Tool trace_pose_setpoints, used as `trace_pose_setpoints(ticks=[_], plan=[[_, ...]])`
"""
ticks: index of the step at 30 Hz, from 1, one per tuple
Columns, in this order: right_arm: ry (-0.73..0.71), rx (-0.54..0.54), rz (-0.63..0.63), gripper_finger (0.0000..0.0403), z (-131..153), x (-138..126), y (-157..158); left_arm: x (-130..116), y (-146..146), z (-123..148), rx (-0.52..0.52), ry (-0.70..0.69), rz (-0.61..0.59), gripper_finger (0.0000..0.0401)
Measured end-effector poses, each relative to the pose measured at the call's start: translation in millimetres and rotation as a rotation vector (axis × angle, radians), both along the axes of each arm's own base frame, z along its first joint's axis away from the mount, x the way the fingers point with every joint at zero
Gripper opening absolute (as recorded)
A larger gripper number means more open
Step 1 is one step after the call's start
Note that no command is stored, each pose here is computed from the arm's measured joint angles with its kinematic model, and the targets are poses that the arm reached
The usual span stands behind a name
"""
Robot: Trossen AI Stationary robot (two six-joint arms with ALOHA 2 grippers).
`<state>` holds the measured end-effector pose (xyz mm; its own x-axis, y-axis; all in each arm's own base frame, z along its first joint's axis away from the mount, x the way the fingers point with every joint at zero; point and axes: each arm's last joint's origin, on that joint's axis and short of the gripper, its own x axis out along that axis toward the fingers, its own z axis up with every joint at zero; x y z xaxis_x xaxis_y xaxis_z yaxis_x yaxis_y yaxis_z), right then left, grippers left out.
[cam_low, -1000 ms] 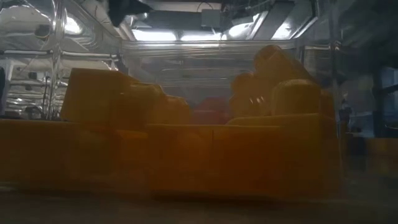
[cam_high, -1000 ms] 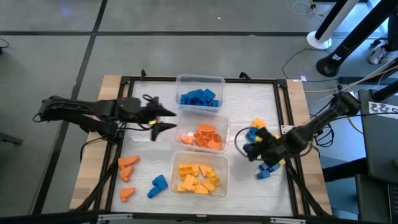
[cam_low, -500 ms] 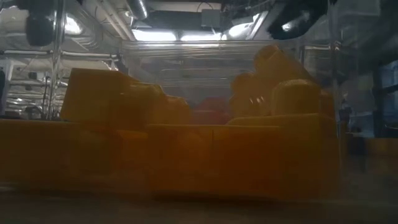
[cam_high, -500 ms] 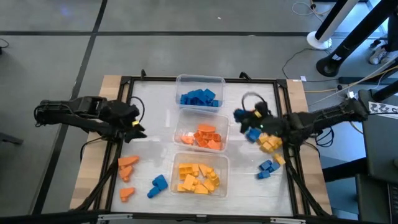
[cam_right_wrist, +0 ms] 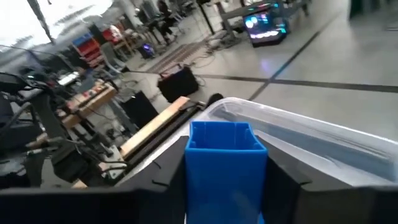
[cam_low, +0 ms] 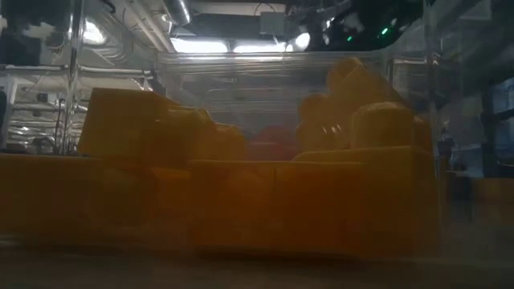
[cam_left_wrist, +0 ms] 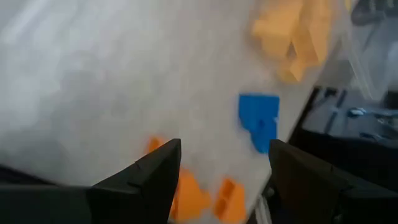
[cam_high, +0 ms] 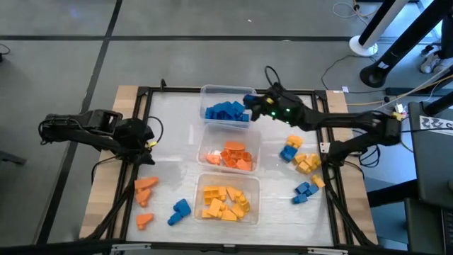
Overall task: Sort blocks
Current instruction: Put the blue game piece into the top transparent bin, then put the orange game piece into the middle transparent bin
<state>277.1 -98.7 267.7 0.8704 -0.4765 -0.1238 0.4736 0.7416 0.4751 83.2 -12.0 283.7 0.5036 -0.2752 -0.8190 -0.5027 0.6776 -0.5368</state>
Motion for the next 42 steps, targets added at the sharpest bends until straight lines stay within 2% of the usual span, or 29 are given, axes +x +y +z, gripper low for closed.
trace_pose_setpoints(ticks=[5,9,15,20,27,34,42], plan=[[-0.084,0.013,-0.005,0.016,-25,23,-17,-5,-2,-3,-0.11,0.097,0.033,0.0232],[-0.12,0.047,-0.015,0.0173,-41,33,-21,-6,-2,-5,-0.121,0.141,0.052,0.0232],[-0.092,0.058,-0.02,0.019,-53,38,-23,-3,-2,-20,-0.126,0.205,0.062,0.0232],[-0.119,0.047,-0.021,0.0203,-50,38,-23,-1,-4,-33,-0.17,0.255,0.04,0.0232],[-0.161,0.029,0.006,0.0201,-42,40,-23,4,-4,-35,-0.172,0.28,0.043,0.0232],[-0.209,0.016,0.145,0.02,-26,48,-21,22,-10,-43,-0.16,0.358,0.009,0.0232],[-0.262,-0.012,0.306,0.0199,-5,56,-20,41,-28,-61,-0.106,0.552,-0.087,0.0232]])
